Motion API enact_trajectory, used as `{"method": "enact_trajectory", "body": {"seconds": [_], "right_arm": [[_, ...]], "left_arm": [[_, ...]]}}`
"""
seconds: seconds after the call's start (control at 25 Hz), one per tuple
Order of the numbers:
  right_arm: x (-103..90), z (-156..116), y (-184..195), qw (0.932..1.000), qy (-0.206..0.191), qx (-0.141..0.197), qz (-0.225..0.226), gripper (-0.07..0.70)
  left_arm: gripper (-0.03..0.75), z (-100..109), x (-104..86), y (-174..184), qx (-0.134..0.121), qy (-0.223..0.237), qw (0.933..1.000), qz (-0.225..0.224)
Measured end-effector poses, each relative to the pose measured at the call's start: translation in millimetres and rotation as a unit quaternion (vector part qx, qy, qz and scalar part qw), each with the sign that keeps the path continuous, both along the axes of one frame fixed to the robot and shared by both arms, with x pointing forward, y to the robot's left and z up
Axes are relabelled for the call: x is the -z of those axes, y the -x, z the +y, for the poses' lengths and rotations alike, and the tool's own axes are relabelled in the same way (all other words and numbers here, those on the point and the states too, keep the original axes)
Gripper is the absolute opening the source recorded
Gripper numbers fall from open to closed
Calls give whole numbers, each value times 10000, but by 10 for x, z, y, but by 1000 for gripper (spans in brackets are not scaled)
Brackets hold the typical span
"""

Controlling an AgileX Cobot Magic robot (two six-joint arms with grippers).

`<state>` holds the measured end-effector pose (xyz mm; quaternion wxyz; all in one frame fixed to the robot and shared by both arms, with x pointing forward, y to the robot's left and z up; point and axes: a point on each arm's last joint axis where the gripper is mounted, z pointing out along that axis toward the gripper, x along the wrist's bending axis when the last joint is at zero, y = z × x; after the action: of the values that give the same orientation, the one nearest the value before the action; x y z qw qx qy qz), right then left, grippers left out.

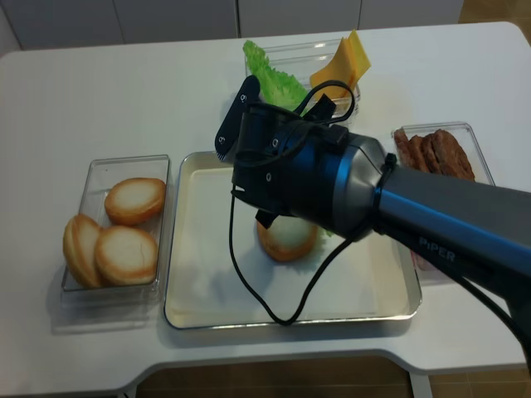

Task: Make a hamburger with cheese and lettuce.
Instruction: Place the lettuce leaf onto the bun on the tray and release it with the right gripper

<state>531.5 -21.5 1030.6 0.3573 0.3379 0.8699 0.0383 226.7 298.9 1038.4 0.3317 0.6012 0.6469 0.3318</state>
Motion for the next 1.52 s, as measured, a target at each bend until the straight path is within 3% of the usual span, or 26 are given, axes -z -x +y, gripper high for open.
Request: {"method": "enact_trajectory", "body": {"seconds": [0.36,1.16,1.52], "right_arm": [[48,16,-14,10000,9,22,6,6],[85,96,-6,9988,-486,-29,103,6],[261,167,-9,9974,-609,-4,387,6]], "left_arm": [[532,0,0,0,0,0,10000,0],[532,0,4,-2,0,0,10000,7],[532,0,4,-2,0,0,10000,7]]}}
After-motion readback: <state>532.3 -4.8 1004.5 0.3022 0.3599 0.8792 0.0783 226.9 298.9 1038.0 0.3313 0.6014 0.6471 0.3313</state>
